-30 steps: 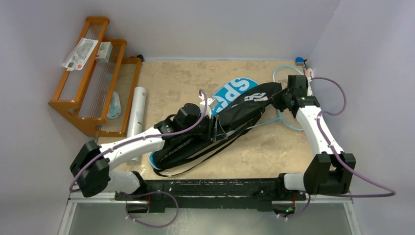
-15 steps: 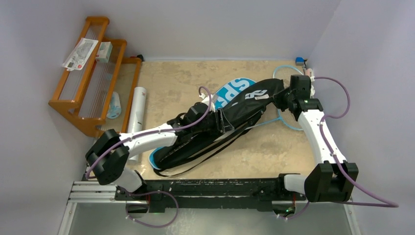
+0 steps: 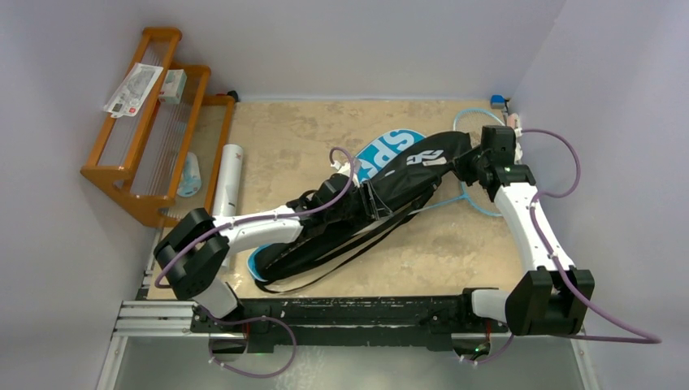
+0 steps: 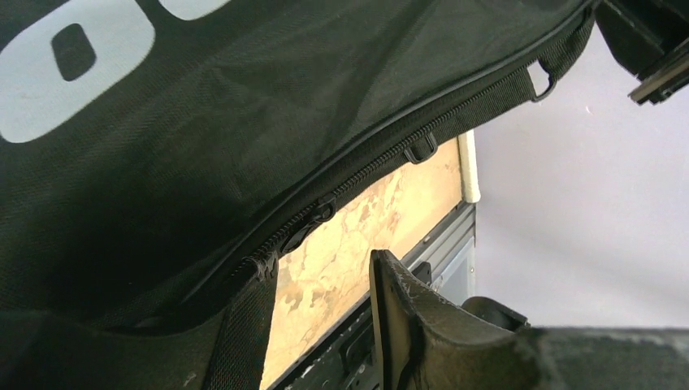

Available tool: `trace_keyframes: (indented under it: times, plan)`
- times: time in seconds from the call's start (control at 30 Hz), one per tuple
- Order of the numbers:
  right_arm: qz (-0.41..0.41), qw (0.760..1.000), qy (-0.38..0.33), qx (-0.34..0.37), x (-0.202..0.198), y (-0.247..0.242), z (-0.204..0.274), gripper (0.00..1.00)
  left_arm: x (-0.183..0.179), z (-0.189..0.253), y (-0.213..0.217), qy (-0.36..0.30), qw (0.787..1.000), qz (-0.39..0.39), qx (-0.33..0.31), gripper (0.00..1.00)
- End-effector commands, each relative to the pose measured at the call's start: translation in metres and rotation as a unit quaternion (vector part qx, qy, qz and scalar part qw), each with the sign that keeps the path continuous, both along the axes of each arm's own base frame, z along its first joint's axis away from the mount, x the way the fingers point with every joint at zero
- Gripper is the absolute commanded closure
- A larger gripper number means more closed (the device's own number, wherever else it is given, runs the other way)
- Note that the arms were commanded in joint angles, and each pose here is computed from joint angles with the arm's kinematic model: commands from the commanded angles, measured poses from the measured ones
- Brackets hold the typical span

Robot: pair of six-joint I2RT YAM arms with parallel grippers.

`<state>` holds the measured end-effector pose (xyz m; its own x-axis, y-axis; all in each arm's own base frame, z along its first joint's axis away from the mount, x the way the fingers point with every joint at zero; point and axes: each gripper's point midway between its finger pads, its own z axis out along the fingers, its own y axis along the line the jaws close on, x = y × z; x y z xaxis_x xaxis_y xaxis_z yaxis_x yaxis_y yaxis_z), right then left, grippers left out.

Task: Pack up the badminton gear
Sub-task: Zip the racket bag at the center of the board.

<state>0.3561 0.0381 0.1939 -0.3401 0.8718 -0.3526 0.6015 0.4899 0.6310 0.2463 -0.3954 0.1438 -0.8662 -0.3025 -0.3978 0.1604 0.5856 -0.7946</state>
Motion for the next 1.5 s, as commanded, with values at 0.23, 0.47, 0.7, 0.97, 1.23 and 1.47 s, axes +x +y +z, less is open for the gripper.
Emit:
trace_keyframes:
  times: [0.23, 0.47, 0.7, 0.97, 1.23, 1.47]
  plan:
    - [0.011, 0.997, -0.067, 0.042, 0.009, 0.013, 0.032, 0.93, 0.027, 0.011, 0.0, -0.039, 0.995, 0.074, -0.051, 0.47]
    - [0.016, 0.996, -0.075, 0.044, 0.009, 0.015, 0.037, 0.93, 0.03, 0.005, 0.001, -0.04, 0.994, 0.085, -0.056, 0.49]
    - [0.018, 0.996, -0.08, 0.046, 0.009, 0.016, 0.039, 0.93, 0.042, 0.002, 0.009, -0.083, 0.989, 0.11, -0.056, 0.61]
    - [0.021, 0.995, -0.079, 0.049, 0.007, 0.017, 0.038, 0.93, 0.059, -0.014, 0.019, -0.09, 0.985, 0.147, 0.007, 0.73]
    - [0.026, 0.995, -0.078, 0.054, 0.006, 0.019, 0.036, 0.94, 0.074, -0.018, 0.026, -0.085, 0.978, 0.186, 0.044, 0.75]
    - [0.025, 0.995, -0.085, 0.053, 0.005, 0.019, 0.037, 0.94, 0.089, -0.022, 0.039, -0.092, 0.964, 0.224, 0.11, 1.0]
